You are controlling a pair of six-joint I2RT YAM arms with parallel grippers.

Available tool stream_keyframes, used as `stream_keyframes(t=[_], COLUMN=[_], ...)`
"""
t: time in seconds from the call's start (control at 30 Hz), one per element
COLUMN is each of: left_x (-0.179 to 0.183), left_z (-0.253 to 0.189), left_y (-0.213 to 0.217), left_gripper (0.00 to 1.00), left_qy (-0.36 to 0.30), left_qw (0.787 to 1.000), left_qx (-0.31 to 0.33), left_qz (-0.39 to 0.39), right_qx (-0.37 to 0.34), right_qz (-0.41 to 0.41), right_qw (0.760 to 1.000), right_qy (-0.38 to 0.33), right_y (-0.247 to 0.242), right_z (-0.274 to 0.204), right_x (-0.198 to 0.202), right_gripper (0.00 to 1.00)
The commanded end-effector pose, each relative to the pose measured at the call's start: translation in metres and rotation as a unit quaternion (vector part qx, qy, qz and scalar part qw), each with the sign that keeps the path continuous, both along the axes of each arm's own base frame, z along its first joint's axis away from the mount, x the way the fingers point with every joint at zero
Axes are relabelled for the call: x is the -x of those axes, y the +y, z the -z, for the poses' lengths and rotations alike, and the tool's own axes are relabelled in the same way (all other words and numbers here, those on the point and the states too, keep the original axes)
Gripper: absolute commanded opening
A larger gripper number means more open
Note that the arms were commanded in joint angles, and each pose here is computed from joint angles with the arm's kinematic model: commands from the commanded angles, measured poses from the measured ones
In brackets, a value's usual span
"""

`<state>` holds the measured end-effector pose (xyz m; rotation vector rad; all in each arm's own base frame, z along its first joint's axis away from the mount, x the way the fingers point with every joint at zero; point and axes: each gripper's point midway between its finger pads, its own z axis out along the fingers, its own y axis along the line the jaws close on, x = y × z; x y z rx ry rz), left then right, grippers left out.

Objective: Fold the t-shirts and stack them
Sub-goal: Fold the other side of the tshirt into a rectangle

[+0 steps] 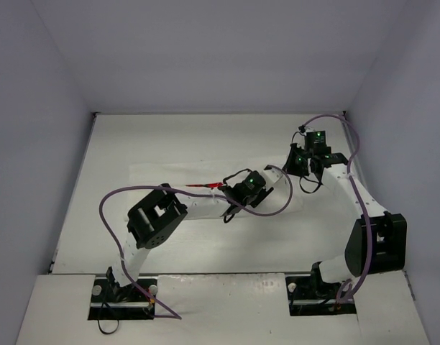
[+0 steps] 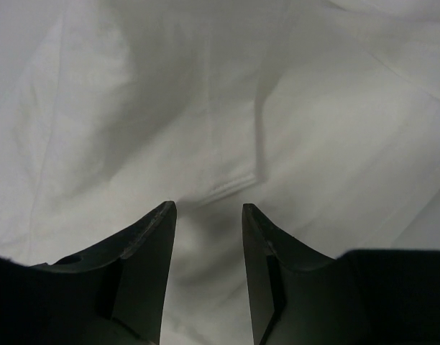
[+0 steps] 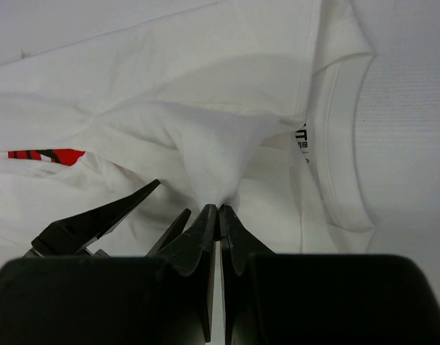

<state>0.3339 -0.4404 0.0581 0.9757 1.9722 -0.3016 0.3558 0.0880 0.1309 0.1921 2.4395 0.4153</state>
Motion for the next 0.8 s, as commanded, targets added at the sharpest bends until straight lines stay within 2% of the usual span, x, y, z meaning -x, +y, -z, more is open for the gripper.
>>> stream_keyframes(t=[0.0, 0.37, 0.77], left_x=[-0.008, -0.009, -0.012], left_z=[-0.065, -0.073, -0.065], left_y=[-0.019, -0.031, -0.043], left_gripper=[0.38, 0.39, 0.38], left_qy=[-0.050, -0.064, -0.080], left_qw=[0.994, 0.992, 0.992], left_qx=[0.097, 0.107, 0.086], left_qz=[0.003, 0.023, 0.044], right_qx=[-0.026, -0.088, -0.095], right_qz=[0.007, 0.033, 0.029], right_qw=[1.000, 0.995, 0.994], right_qy=[-0.005, 0.036, 0.052], right_y=[0.000, -0.011, -0.009], right_z=[-0.004, 0.011, 0.020], right_x=[-0.011, -0.010, -0.008], right_gripper=[0.00, 0.00, 0.00])
